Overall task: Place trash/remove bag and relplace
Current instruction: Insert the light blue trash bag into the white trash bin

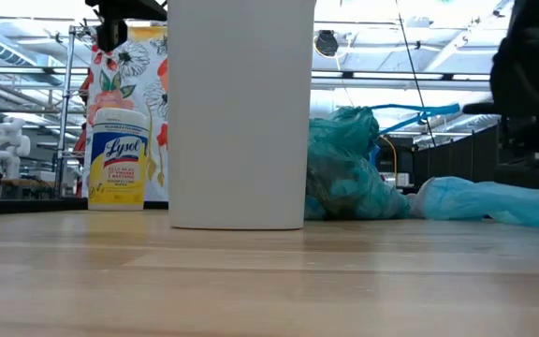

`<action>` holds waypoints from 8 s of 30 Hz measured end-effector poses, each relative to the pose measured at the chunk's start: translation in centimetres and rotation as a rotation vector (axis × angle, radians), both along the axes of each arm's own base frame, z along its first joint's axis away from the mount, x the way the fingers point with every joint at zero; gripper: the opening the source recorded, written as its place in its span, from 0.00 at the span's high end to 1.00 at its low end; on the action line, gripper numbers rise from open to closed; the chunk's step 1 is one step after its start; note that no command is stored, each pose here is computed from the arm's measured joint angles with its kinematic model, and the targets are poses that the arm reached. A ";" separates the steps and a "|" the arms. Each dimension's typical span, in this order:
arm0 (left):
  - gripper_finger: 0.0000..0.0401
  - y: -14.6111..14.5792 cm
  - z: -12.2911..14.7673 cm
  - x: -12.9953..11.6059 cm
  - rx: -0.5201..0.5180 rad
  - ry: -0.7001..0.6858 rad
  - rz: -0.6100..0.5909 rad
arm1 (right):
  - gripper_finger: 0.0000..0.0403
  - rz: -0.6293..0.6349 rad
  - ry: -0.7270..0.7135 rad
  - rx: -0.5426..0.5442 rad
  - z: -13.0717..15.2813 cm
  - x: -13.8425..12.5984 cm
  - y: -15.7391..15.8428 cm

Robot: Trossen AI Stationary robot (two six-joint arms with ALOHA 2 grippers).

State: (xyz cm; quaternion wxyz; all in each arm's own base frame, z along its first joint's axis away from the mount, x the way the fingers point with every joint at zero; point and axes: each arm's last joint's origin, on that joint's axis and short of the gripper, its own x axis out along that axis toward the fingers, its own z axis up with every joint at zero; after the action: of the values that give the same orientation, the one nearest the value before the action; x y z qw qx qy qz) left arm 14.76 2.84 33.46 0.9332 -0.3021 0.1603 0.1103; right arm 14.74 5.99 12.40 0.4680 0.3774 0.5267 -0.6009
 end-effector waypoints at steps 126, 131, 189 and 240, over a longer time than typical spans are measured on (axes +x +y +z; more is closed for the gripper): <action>0.50 5.0 4.8 3.2 -0.411 -0.676 0.141 | 1.00 1.288 -0.564 -1.160 31.1 26.9 5.5; 0.50 5.4 5.4 3.0 -0.382 -0.746 0.140 | 1.00 1.295 -0.614 -1.089 30.5 26.9 5.5; 0.55 6.6 1.6 5.2 -0.638 -0.391 0.020 | 1.00 1.397 -0.780 -0.942 30.0 27.7 4.5; 1.00 4.9 18.7 -0.5 -0.114 -0.998 -0.430 | 0.64 1.170 -0.979 -0.686 35.2 19.0 3.9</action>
State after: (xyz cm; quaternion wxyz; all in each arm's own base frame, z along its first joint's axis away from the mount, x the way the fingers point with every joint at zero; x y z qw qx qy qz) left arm 14.31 7.75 52.17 0.8798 -0.3281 -0.2381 -0.2484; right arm 33.79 9.86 47.62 0.9693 0.0981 0.1626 -0.1560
